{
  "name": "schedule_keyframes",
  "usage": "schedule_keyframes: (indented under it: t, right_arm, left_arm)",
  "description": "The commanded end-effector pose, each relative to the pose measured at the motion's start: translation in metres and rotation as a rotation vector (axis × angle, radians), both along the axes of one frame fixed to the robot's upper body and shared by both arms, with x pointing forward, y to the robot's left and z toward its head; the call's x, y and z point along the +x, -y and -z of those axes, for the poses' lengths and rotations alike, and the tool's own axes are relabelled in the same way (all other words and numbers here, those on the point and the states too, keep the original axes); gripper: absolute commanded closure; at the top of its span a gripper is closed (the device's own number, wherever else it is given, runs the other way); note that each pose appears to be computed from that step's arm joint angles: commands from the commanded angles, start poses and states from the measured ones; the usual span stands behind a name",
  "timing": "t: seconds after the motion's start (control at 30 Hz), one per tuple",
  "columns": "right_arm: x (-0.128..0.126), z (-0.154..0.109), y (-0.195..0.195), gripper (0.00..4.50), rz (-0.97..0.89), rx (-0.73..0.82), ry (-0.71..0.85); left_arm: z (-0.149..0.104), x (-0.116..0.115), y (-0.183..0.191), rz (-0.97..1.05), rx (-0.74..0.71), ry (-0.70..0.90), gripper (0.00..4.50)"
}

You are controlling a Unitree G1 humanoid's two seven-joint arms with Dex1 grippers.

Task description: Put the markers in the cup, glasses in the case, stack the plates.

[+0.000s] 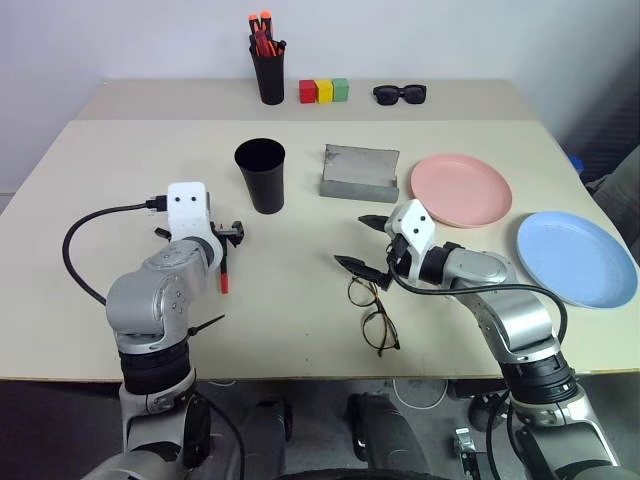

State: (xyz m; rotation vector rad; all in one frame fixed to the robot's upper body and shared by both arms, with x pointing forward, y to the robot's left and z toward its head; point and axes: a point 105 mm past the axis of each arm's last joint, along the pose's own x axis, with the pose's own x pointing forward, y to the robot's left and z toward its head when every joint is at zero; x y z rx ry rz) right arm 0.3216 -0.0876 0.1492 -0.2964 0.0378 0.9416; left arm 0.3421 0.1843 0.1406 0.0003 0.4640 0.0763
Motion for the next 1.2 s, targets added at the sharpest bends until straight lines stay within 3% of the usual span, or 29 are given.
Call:
schedule_keyframes:
  t: [0.03,0.3,0.4,0.6,0.8,0.97,1.07,1.2]
  right_arm:
    - [-0.005,-0.01,-0.009,0.0,-0.038,0.023,0.04]
    - [-0.004,-0.008,-0.02,0.0,-0.067,0.041,0.038]
    - [-0.004,-0.009,-0.023,0.0,-0.076,0.046,0.041]
    - [-0.002,-0.01,-0.025,0.0,-0.08,0.049,0.048]
    - [-0.002,-0.011,-0.026,0.0,-0.084,0.049,0.05]
    - [0.002,-0.019,-0.03,0.0,-0.084,0.074,0.068]
    - [0.02,-0.038,-0.034,0.0,-0.009,0.131,0.137]
    - [0.043,-0.058,-0.039,0.0,0.122,0.198,0.239]
  left_arm:
    - [-0.01,-0.008,0.002,-0.023,0.019,-0.029,0.07]
    - [0.019,-0.02,0.008,-0.052,-0.057,-0.119,0.07]
    - [0.026,-0.022,0.006,-0.083,-0.076,-0.141,1.36]
    - [0.029,-0.021,0.004,-0.129,-0.121,-0.157,4.43]
    - [0.0,-0.018,0.001,-0.1,-0.12,-0.037,4.48]
    - [-0.079,-0.008,-0.015,-0.12,-0.116,0.413,4.48]
    - [-0.122,-0.003,-0.019,-0.129,0.019,0.655,4.48]
    - [-0.156,0.015,-0.006,-0.097,0.086,0.849,4.48]
